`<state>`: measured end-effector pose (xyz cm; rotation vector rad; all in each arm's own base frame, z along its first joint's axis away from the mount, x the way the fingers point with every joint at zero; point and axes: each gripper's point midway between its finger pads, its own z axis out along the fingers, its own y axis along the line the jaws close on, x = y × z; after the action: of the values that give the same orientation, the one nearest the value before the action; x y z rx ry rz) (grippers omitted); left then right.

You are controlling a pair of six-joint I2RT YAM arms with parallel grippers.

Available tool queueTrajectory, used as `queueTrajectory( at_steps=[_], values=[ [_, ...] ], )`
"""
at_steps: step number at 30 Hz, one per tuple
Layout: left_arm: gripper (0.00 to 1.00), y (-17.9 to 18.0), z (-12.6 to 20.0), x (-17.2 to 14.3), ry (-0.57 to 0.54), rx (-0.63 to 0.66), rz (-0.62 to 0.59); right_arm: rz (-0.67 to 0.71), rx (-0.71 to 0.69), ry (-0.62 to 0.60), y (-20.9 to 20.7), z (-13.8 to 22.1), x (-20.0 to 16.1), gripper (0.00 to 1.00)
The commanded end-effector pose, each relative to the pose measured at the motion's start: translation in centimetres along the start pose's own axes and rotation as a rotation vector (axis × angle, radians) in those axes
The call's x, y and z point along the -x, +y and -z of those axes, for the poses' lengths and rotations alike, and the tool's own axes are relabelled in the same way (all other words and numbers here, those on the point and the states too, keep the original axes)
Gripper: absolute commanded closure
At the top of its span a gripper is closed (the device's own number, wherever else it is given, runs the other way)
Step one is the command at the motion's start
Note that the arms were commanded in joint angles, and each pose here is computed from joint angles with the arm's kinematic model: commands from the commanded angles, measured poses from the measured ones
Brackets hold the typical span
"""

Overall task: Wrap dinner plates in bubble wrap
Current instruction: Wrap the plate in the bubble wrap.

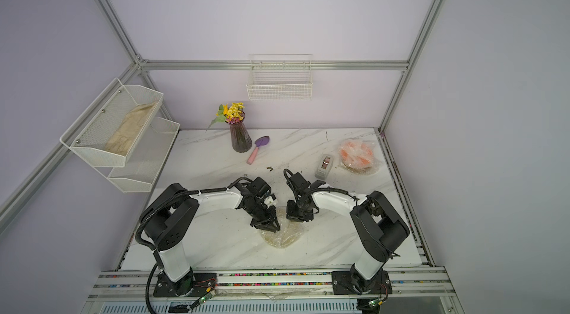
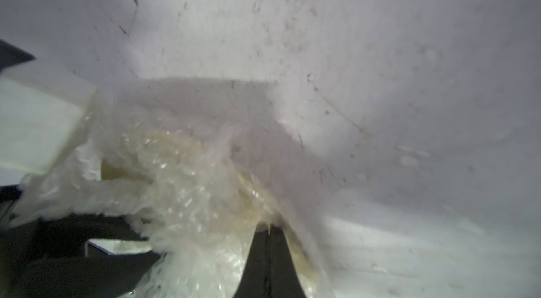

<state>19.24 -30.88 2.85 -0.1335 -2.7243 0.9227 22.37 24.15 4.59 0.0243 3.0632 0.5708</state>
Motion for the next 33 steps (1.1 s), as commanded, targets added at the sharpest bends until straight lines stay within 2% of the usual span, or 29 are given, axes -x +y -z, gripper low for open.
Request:
queueTrajectory(
  at_steps=[1, 3, 5, 11, 15, 17, 19, 26, 28, 33],
  values=[
    [0.78, 4.6, -2.0, 0.0, -0.003, 0.172, 0.035, 0.014, 0.102, -0.054, 2.6, 3.5, 0.6, 1.00],
    [0.78, 4.6, -1.9, 0.0, -0.006, 0.172, 0.032, 0.000, 0.336, -0.001, 6.7, 3.6, 0.2, 1.00],
    [0.78, 4.5, -1.9, 0.0, -0.007, 0.173, 0.030, -0.022, 0.463, 0.069, 8.6, 2.9, -0.3, 1.00],
    [0.78, 4.6, -1.7, 0.0, -0.012, 0.181, 0.025, -0.110, 0.330, 0.164, 3.8, -1.9, -1.3, 1.00],
    [0.79, 5.0, -1.0, 0.0, -0.014, 0.227, 0.006, -0.123, 0.054, 0.130, -2.5, -4.3, -1.6, 1.00],
    [0.79, 5.6, -0.2, 0.2, -0.023, 0.262, 0.000, -0.134, 0.007, 0.133, -4.2, -4.9, -2.4, 1.00],
    [0.79, 6.0, 0.5, 0.6, -0.032, 0.283, -0.008, -0.168, 0.016, 0.124, -4.7, -5.2, -3.0, 1.00],
    [0.78, 6.2, 4.1, 3.2, -0.080, 0.323, -0.050, -0.325, 0.188, 0.051, -2.5, -4.6, -4.4, 1.00],
    [0.77, 5.2, 5.3, 3.7, -0.105, 0.324, -0.064, -0.341, 0.200, 0.041, -2.3, -4.9, -4.3, 1.00],
    [0.74, -1.0, 7.2, 3.0, -0.176, 0.175, -0.102, -0.361, 0.196, 0.049, -2.6, -6.1, -4.2, 1.00]
  ],
)
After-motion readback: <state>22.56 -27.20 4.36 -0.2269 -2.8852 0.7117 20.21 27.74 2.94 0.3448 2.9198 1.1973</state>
